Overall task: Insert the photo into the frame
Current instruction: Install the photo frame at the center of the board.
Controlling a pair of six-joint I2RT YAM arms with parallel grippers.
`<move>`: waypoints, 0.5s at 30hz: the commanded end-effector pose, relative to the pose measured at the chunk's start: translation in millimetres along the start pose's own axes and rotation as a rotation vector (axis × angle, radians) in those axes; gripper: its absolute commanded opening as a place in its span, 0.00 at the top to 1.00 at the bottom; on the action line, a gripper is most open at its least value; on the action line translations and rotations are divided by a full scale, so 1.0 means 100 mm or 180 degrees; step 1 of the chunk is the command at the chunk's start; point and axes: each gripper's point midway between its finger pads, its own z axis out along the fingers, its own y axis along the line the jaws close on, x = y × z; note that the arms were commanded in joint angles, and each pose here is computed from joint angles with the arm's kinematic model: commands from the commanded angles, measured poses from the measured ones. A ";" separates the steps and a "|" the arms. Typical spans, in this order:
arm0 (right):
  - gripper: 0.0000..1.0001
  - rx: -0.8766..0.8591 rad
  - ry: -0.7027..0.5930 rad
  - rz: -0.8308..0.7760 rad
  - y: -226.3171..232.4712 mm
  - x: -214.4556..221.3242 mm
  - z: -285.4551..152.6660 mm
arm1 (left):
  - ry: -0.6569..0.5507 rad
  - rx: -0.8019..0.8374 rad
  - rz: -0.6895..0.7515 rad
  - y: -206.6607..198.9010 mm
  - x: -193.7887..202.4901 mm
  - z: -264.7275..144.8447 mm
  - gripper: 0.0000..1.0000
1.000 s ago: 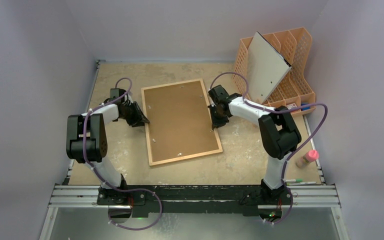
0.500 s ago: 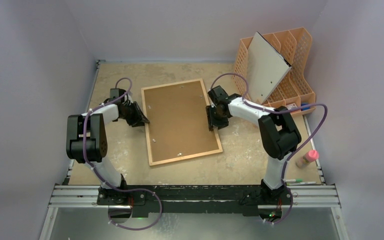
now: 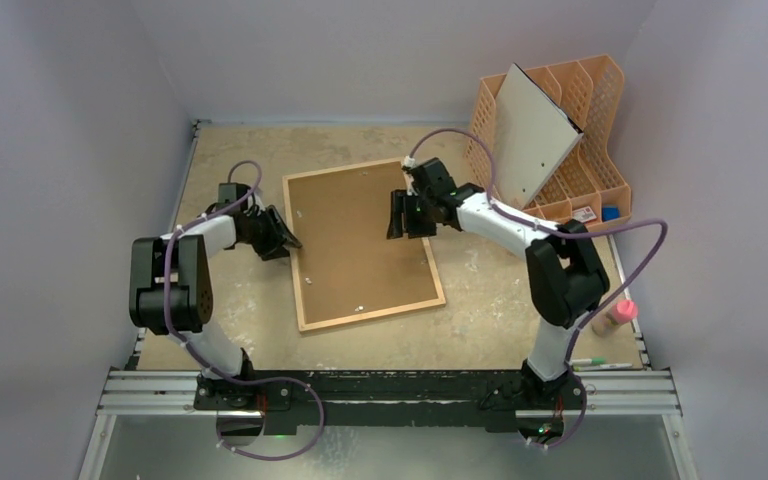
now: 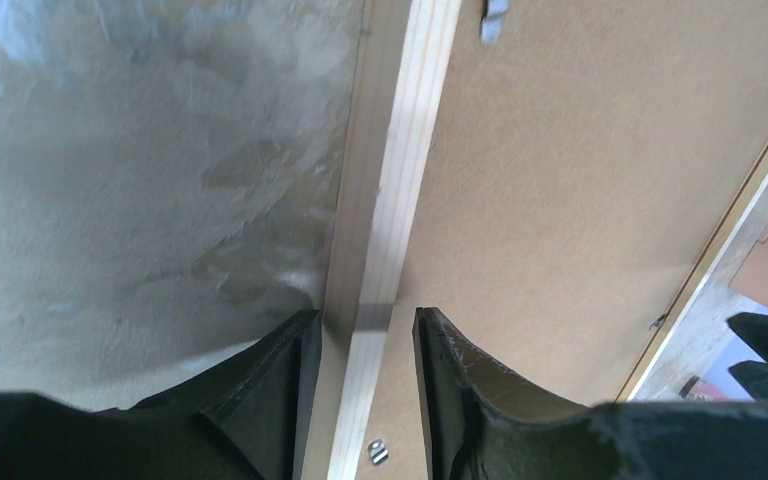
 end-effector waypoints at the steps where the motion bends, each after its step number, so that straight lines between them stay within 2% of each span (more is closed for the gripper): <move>1: 0.44 -0.0801 0.0198 -0.0236 0.74 0.14 0.23 | 0.0131 -0.0153 -0.0108 0.16 0.27 -0.05 0.58; 7: 0.56 -0.1431 0.0577 -0.0538 1.39 0.55 0.44 | 0.0294 -0.0094 -0.0218 0.20 0.54 -0.09 0.73; 10: 0.66 -0.1661 0.0765 -0.0641 1.63 0.74 0.51 | 0.0340 -0.0064 -0.0231 0.20 0.62 -0.10 0.80; 12: 0.76 -0.1666 0.0841 -0.0688 1.68 0.83 0.59 | 0.0367 -0.0052 -0.0227 0.21 0.65 -0.10 0.82; 15: 0.80 -0.1639 0.0935 -0.0683 1.68 0.91 0.71 | 0.0452 -0.0033 -0.0218 0.21 0.72 -0.09 0.85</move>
